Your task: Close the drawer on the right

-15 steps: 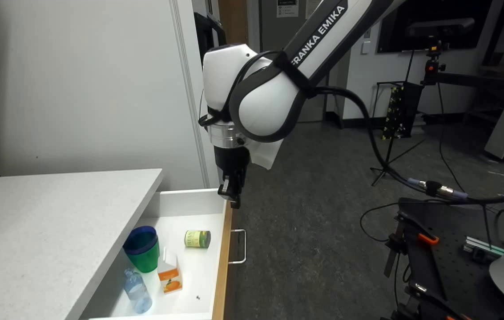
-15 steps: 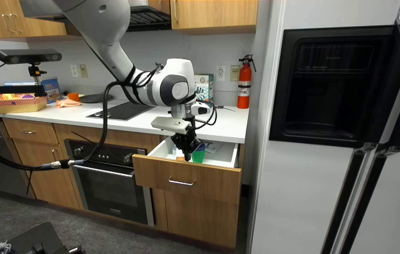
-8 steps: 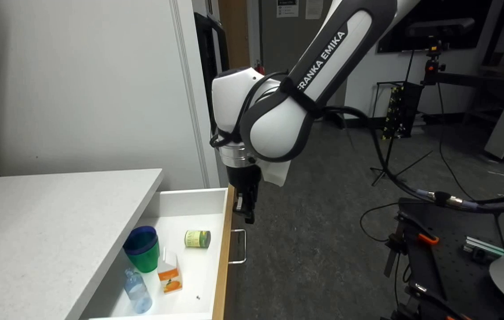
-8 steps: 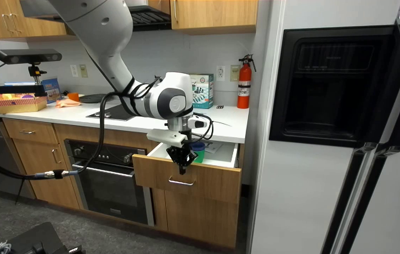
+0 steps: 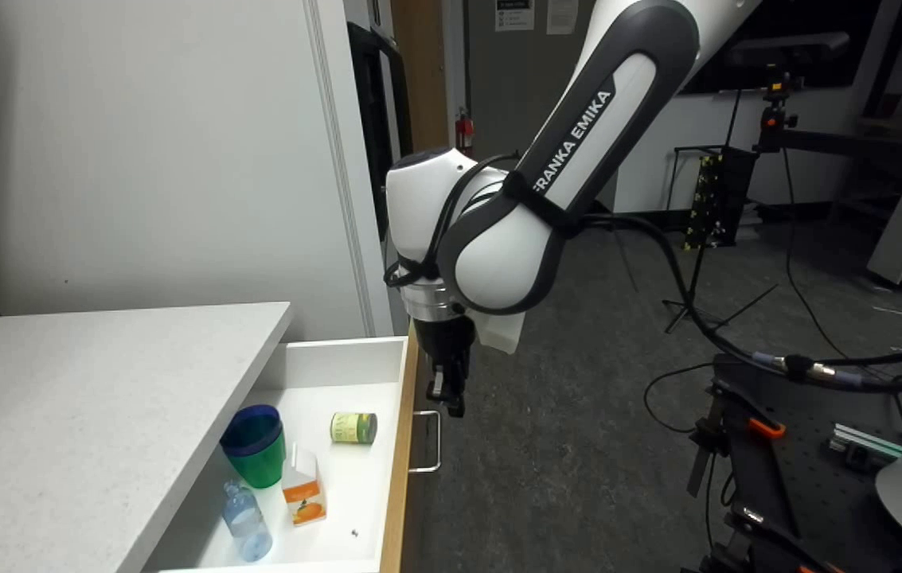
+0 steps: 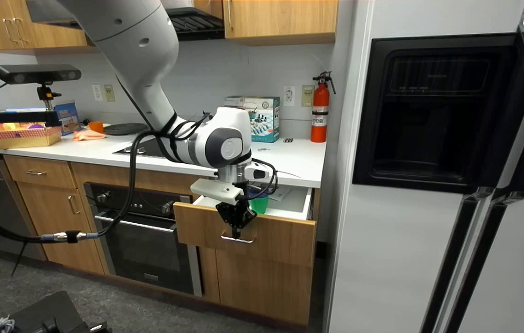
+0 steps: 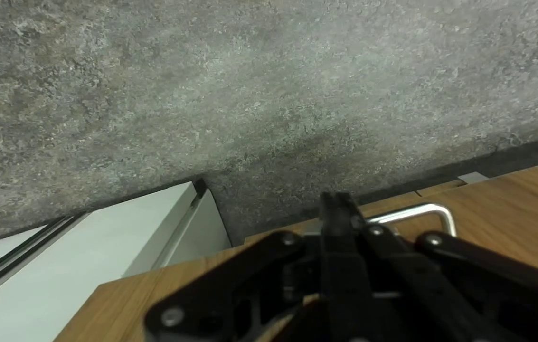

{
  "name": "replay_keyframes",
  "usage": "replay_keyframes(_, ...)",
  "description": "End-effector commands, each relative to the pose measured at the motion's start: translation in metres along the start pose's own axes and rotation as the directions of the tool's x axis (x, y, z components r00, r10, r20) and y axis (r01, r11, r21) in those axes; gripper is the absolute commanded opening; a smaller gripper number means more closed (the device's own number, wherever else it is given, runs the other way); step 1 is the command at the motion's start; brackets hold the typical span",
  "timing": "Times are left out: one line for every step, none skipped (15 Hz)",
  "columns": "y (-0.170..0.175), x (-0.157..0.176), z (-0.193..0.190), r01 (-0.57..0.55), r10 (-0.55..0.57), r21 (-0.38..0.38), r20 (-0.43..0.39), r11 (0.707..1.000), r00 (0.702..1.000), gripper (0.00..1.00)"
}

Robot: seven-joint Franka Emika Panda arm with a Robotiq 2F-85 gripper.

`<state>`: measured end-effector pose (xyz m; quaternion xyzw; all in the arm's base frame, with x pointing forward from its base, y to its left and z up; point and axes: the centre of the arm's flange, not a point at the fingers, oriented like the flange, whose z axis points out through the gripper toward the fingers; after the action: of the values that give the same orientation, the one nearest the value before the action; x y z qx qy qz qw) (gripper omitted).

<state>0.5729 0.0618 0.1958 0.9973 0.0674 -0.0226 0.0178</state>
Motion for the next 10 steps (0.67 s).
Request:
replay_keyframes(0.000, 0.000, 0.000, 0.000, 0.000, 0.000, 0.000, 1.000, 1.000, 0.00)
replay_keyframes(0.000, 0.000, -0.001, -0.001, 0.001, -0.001, -0.005, 1.000, 1.000, 0.00)
replay_keyframes(-0.001, 0.002, -0.002, -0.001, 0.001, -0.002, -0.015, 1.000, 1.000, 0.00)
replay_keyframes(-0.002, 0.005, -0.003, 0.001, -0.001, -0.001, -0.020, 1.000, 1.000, 0.00)
replay_keyframes(-0.003, 0.007, -0.003, 0.004, -0.004, 0.000, -0.023, 1.000, 1.000, 0.00)
replay_keyframes(-0.004, 0.010, -0.004, 0.005, -0.005, -0.001, -0.026, 1.000, 1.000, 0.00)
replay_keyframes(-0.007, 0.014, -0.003, 0.008, -0.008, -0.003, -0.028, 1.000, 1.000, 0.00)
replay_keyframes(-0.009, 0.018, -0.003, 0.008, -0.008, -0.005, -0.030, 1.000, 1.000, 0.00)
replay_keyframes(-0.012, 0.024, -0.003, 0.008, -0.009, -0.009, -0.033, 1.000, 0.999, 0.00)
replay_keyframes(-0.014, 0.028, -0.004, 0.011, -0.012, -0.013, -0.038, 1.000, 0.999, 0.00)
